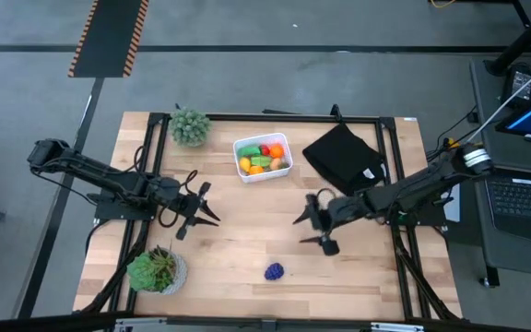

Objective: Pick and placing Produce into tupperware
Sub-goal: Put the grapes into the white bin

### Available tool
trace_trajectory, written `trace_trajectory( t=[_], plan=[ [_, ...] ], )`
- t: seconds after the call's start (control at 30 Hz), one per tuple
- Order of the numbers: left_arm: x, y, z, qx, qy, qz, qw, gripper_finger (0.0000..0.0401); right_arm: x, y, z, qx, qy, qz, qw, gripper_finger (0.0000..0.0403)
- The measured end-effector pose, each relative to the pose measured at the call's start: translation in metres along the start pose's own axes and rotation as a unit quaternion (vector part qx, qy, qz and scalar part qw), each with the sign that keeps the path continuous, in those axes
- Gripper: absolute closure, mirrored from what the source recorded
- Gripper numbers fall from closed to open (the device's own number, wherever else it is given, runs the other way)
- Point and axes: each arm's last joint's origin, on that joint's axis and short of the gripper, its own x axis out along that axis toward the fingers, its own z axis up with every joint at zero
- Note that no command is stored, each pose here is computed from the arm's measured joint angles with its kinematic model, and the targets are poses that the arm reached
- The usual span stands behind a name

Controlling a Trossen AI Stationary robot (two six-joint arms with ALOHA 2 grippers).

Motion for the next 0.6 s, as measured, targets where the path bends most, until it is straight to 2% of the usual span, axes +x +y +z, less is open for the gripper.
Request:
trace_trajectory(
  t=[0.23, 0.37, 0.6],
  plan=[
    [0.000, 0.000, 0.000, -0.008, 0.001, 0.000, 1.000, 0.0357, 0.047, 0.029, 0.027, -0.022, 0.079, 0.011, 0.997, 0.0121],
    [0.000, 0.000, -0.002, -0.026, 0.010, -0.001, 1.000, 0.0365, 0.070, 0.043, 0.045, -0.007, 0.122, 0.019, 0.992, 0.0121],
    [0.000, 0.000, -0.003, -0.027, 0.017, -0.001, 0.999, 0.0377, 0.098, 0.058, 0.068, 0.011, 0.164, 0.022, 0.986, 0.0121]
  ],
)
